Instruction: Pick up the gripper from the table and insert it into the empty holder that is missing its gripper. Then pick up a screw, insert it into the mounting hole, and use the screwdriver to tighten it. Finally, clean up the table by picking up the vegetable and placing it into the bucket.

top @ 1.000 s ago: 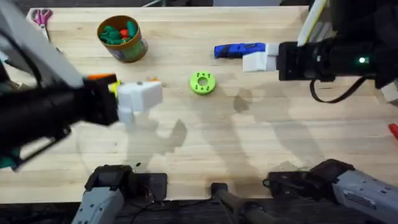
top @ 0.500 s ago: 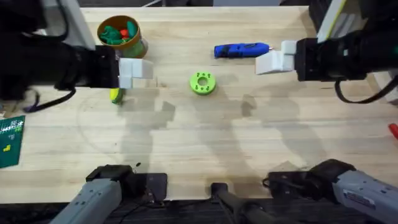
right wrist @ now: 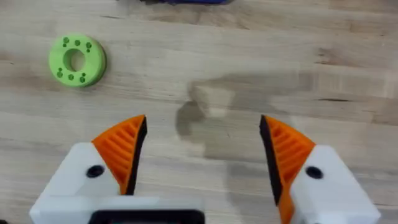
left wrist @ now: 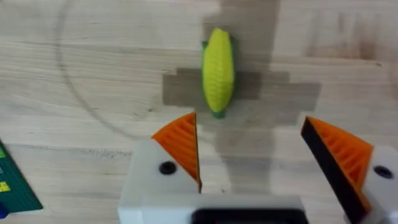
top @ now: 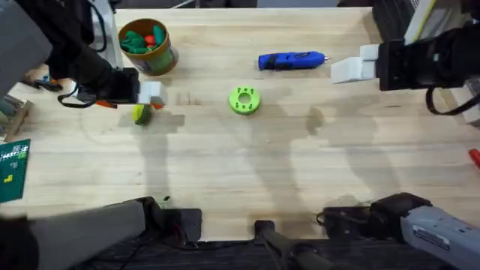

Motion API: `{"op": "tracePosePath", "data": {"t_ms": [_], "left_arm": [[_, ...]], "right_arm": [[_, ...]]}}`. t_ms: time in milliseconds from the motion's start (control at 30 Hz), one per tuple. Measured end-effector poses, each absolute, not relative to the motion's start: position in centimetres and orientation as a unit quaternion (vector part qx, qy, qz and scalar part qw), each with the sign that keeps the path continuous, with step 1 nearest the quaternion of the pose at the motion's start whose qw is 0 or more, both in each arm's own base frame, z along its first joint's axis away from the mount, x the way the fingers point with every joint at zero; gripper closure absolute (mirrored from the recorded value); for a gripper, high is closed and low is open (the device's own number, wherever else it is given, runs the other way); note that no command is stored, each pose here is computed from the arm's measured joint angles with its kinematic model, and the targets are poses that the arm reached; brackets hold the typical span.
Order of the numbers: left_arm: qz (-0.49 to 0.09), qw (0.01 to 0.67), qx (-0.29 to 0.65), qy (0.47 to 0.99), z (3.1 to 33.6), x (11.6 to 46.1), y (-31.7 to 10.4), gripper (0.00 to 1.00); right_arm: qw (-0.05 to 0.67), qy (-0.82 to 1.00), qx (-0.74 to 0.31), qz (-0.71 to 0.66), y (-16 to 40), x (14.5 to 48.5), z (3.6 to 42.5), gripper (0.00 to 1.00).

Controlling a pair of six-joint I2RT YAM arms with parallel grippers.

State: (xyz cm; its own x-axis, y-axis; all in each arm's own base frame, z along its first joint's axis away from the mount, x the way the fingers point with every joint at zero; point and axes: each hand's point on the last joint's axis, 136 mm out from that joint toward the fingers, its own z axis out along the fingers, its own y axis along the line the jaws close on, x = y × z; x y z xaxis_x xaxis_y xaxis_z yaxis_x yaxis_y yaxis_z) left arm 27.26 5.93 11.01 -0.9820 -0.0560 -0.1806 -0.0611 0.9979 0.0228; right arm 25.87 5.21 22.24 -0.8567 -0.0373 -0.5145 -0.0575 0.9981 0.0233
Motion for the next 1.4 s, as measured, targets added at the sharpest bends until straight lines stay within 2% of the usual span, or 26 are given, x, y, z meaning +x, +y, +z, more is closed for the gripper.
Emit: {"op": "tracePosePath", "data": {"t_ms": [167, 533, 600, 633, 667, 700, 833, 867, 1100, 1267, 1400], "left_arm": [[0.012, 0.073, -0.047, 0.996, 8.6, 28.3, 7.6, 0.015], [0.003, 0.048, -0.046, 0.998, 3.5, 30.6, 8.3, 0.010], [-0.002, 0.045, -0.046, 0.998, 3.1, 30.7, 8.1, 0.039], [-0.003, 0.046, -0.045, 0.998, 3.1, 30.8, 8.1, 0.073], [-0.004, 0.047, -0.044, 0.998, 3.1, 30.9, 8.1, 0.162], [-0.006, 0.047, -0.046, 0.998, 3.1, 30.9, 8.1, 0.280], [-0.005, 0.052, -0.043, 0.998, 3.3, 31.2, 8.1, 0.916], [-0.003, 0.053, -0.042, 0.998, 3.4, 31.3, 8.2, 0.971], [-0.008, 0.052, -0.035, 0.998, 3.4, 31.2, 8.0, 0.978], [-0.077, 0.052, -0.032, 0.995, 4.0, 31.2, 5.7, 0.978], [-0.119, 0.100, -0.024, 0.988, 7.3, 33.6, 4.5, 0.978]], "right_arm": [[0.267, 0.963, -0.034, 0.016, 5.2, 25.9, 22.3, 0.008], [0.267, 0.963, -0.037, 0.015, 5.2, 25.9, 22.3, 0.008], [0.267, 0.963, -0.038, 0.015, 5.2, 25.9, 22.3, 0.008], [0.267, 0.963, -0.038, 0.015, 5.2, 25.9, 22.2, 0.007], [0.267, 0.963, -0.038, 0.015, 5.2, 25.9, 22.2, 0.007], [0.267, 0.963, -0.038, 0.015, 5.2, 25.9, 22.2, 0.008], [0.267, 0.963, -0.038, 0.015, 5.2, 25.9, 22.3, 0.008], [0.267, 0.963, -0.038, 0.015, 5.2, 25.9, 22.2, 0.008], [0.267, 0.963, -0.038, 0.015, 5.2, 25.9, 22.3, 0.007], [0.267, 0.963, -0.038, 0.015, 5.2, 25.9, 22.3, 0.008], [0.267, 0.963, -0.038, 0.015, 5.2, 25.9, 22.2, 0.008]]}}
